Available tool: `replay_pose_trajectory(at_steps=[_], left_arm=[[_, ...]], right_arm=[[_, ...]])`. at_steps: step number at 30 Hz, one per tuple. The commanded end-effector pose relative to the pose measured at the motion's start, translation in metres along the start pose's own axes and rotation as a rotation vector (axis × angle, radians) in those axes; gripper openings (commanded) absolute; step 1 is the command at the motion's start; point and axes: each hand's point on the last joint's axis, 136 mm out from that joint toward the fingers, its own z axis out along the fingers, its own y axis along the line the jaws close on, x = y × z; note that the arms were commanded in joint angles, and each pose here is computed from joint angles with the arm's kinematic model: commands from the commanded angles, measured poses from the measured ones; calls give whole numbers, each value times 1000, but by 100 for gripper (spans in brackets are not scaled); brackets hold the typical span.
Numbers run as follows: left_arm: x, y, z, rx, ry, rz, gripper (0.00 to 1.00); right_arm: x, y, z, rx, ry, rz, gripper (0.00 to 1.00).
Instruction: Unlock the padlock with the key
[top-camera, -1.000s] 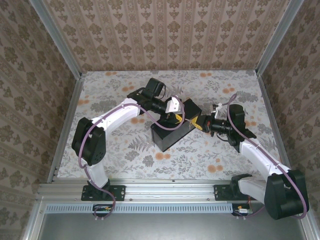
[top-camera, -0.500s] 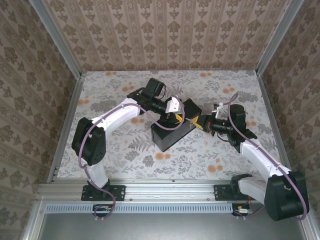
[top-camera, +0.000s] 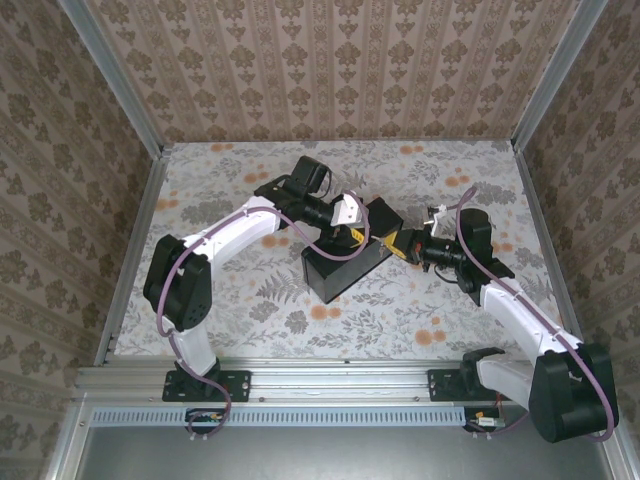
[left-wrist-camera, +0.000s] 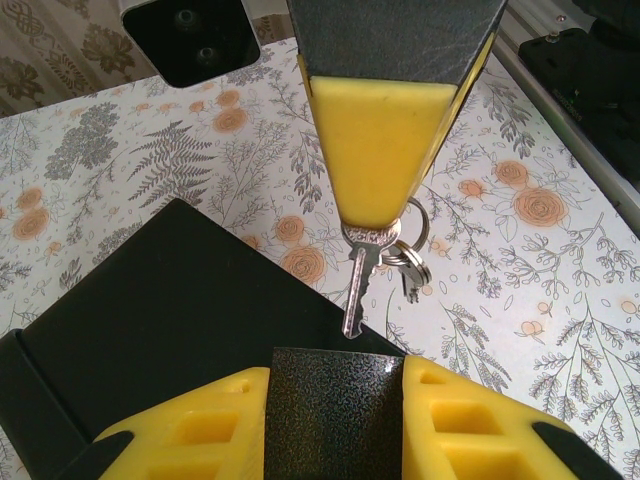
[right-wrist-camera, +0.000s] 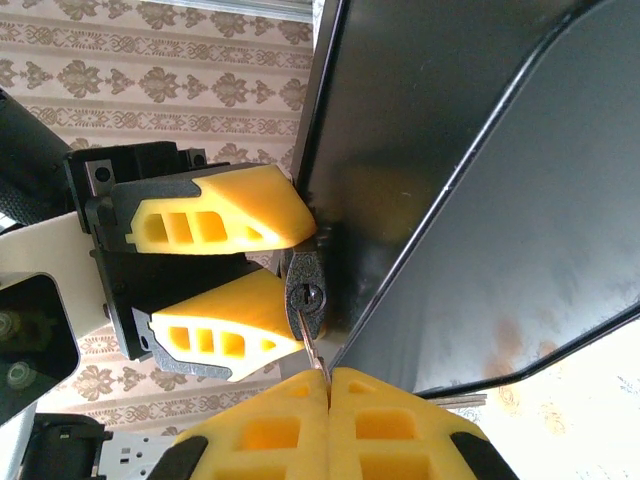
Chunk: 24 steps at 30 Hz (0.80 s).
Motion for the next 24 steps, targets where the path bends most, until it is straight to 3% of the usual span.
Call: replay_pose_trajectory(at_steps=[1, 24], left_arm=[[0, -5, -6, 16, 3, -33, 26], [0, -5, -5, 16, 1, -34, 26]], right_arm=[[-6, 10, 2, -25, -13, -35, 0], [-2, 14, 10, -36, 14, -48, 0]])
